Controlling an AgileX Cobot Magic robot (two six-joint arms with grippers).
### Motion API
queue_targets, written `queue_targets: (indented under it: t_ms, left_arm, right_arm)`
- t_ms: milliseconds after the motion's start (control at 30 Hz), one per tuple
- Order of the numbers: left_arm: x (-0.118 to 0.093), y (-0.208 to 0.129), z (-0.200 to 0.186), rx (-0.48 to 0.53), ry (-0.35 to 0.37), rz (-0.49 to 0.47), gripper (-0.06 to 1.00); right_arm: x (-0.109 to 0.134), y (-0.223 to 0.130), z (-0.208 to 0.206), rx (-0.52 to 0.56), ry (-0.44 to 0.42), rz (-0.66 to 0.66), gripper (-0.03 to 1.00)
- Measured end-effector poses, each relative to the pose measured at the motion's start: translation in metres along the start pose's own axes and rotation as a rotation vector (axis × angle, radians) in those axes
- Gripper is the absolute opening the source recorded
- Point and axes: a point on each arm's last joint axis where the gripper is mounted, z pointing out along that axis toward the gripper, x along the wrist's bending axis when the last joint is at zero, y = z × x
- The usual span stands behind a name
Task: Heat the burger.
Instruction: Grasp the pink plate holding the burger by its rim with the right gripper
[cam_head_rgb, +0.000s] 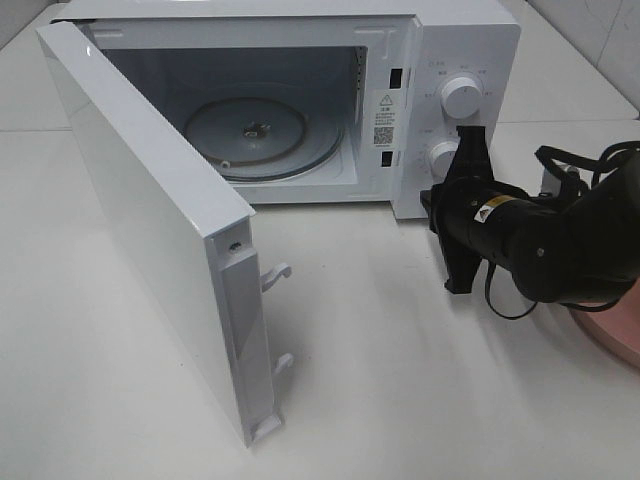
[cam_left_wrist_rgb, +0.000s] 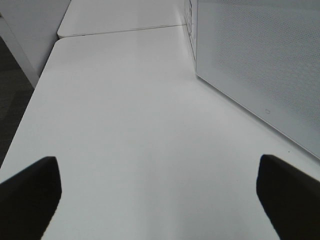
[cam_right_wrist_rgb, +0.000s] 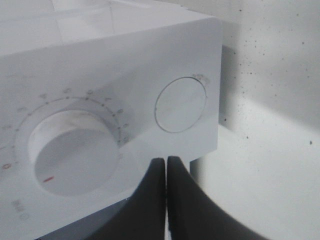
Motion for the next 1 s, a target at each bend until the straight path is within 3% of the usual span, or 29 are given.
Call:
queue_targets:
  t_ms: [300, 367, 467, 567, 600, 633, 700, 833, 900, 1000]
  left_arm:
    - [0.0, 0.0, 0.0, 0.0, 0.0, 0.0, 0.99]
    - [0.0, 0.0, 0.0, 0.0, 0.0, 0.0, 0.99]
    - [0.0, 0.0, 0.0, 0.0, 0.0, 0.0, 0.99]
    - [0.0, 0.0, 0.0, 0.0, 0.0, 0.0, 0.99]
    - [0.0, 0.0, 0.0, 0.0, 0.0, 0.0, 0.99]
    - [0.0, 0.0, 0.0, 0.0, 0.0, 0.0, 0.99]
    - [0.0, 0.0, 0.0, 0.0, 0.0, 0.0, 0.99]
    - [0.0, 0.0, 0.0, 0.0, 0.0, 0.0, 0.99]
    - [0.0, 0.0, 0.0, 0.0, 0.0, 0.0, 0.99]
    - [0.0, 0.0, 0.0, 0.0, 0.0, 0.0, 0.99]
  right_arm:
    - [0.021, -0.002, -0.027, 0.052, -0.026, -0.141, 0.01]
    - [0.033, -0.005, -0.038, 0.096, -0.035, -0.274, 0.01]
    - [0.035, -0.006, -0.04, 0.104, -0.041, -0.308, 0.01]
    - [0.043, -0.007, -0.048, 0.128, -0.045, -0.424, 0.01]
    - [0.047, -0.007, -0.053, 0.141, -0.051, -0.517, 0.01]
    - [0.047, -0.007, -0.053, 0.141, -0.051, -0.517, 0.01]
    - [0.049, -0.008, -0.06, 0.17, -0.087, -0.642, 0.01]
    - [0.05, -0.008, -0.068, 0.205, -0.127, -0.748, 0.01]
    - [0.049, -0.008, -0.076, 0.259, -0.186, -0.878, 0.01]
    - [0.049, -0.008, -0.079, 0.275, -0.2, -0.912, 0.01]
